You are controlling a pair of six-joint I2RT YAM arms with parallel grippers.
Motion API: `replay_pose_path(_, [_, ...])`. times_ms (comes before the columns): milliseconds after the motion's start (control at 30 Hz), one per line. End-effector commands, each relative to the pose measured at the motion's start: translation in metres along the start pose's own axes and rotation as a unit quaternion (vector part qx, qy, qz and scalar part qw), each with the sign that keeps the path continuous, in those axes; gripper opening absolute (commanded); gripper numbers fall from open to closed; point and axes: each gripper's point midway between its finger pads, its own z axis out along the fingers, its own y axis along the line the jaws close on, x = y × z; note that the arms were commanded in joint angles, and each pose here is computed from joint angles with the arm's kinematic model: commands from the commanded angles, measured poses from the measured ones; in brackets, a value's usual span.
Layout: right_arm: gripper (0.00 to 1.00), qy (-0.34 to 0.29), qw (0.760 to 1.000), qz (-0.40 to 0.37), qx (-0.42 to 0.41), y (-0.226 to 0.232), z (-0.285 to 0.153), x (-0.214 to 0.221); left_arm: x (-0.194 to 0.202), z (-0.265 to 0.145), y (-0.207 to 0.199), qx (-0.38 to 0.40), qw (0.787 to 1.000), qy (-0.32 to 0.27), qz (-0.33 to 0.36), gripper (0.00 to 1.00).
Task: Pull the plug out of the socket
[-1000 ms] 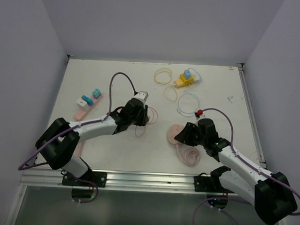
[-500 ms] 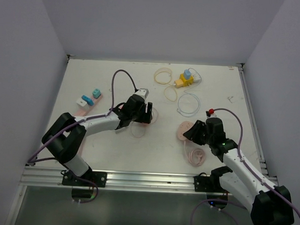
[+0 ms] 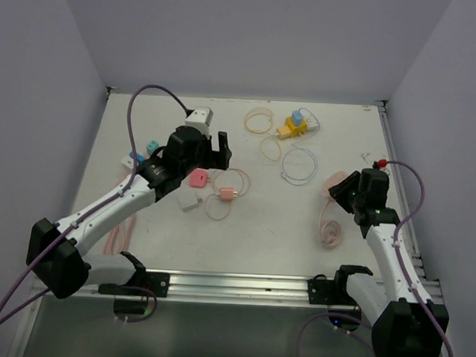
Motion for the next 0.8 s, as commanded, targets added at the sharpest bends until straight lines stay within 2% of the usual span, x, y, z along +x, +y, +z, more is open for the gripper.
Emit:
replay_pose_path(0, [0.00, -0.076, 0.996, 0.037, 0.041, -0.009, -0.001, -0.054, -0.042, -0.041, 0.023, -0.049, 0.997, -0.050, 0.031, 1.00])
replay_pose_path(167, [0.00, -0.149, 0.986, 0.061, 0.047, -0.013, 0.010, -0.101, -0.051, -0.074, 0.057, -0.106, 0.987, -0.100, 0.064, 1.00])
replay_pose_path(300, [0.00, -0.202, 0.978, 0.022, 0.054, -0.010, 0.024, -0.140, -0.039, -0.095, 0.075, -0.130, 0.983, -0.112, 0.072, 1.00])
replay_pose_path(433, [0.00, -0.217, 0.974, -0.011, 0.065, -0.012, 0.042, -0.162, -0.032, -0.115, 0.090, -0.148, 0.978, -0.131, 0.073, 1.00])
replay_pose_path(533, [0.00, -0.202, 0.977, -0.030, 0.060, -0.010, 0.061, -0.171, -0.026, -0.128, 0.105, -0.170, 0.971, -0.154, 0.072, 1.00])
replay_pose_path(567, [0.00, -0.181, 0.981, -0.030, 0.066, -0.021, 0.076, -0.167, -0.020, -0.130, 0.112, -0.184, 0.968, -0.157, 0.069, 1.00])
replay_pose_path(767, [0.04, -0.095, 0.995, -0.015, -0.020, -0.021, 0.120, -0.151, -0.027, -0.149, 0.132, -0.236, 0.951, -0.196, 0.038, 1.00])
